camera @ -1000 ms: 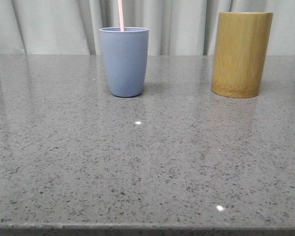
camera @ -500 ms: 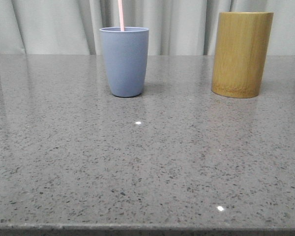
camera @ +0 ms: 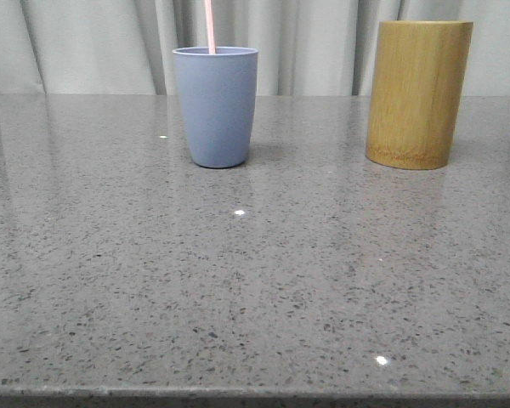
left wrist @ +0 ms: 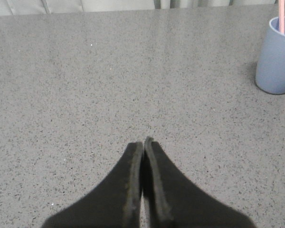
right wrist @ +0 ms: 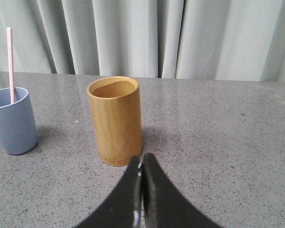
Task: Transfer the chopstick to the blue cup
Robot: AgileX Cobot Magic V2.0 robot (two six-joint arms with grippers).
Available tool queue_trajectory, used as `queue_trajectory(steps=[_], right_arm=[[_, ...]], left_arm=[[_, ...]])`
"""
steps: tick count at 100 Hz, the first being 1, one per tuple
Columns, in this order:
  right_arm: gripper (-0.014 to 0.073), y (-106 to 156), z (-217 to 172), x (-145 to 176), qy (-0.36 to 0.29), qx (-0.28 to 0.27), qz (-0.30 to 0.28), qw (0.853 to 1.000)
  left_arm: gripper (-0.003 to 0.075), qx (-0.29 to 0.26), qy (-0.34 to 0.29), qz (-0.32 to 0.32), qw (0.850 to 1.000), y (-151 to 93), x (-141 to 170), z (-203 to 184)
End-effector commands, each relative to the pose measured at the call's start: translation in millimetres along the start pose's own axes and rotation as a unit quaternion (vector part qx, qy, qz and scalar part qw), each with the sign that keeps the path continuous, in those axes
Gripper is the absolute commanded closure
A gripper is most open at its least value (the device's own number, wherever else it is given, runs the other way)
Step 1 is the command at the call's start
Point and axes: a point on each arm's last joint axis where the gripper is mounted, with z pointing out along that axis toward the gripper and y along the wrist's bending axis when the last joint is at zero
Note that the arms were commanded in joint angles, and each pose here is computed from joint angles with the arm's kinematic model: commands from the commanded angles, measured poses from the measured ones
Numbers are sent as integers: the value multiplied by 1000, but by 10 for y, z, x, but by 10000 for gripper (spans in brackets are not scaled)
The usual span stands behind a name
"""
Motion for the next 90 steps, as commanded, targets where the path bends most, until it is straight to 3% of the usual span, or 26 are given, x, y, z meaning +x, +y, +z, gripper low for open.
queue_trajectory(steps=[1, 25, 46, 68, 90], right_arm=[[692, 10, -18, -153, -52, 0, -8, 999], [692, 10, -18, -153, -52, 0, -8, 999], [692, 10, -18, -153, -52, 0, -8, 999], [692, 10, -18, -153, -52, 0, -8, 999], [692, 10, -16, -152, -51, 0, -8, 999]], left_arm=[[739, 3, -51, -6, 999, -8, -86, -3], [739, -10, -159, -25, 987, 35, 177, 101], [739, -34, -202, -3, 979, 86, 629, 192], [739, -40, -206, -6, 978, 116, 1063, 309], [739, -41, -189, -10, 981, 119, 1091, 314]])
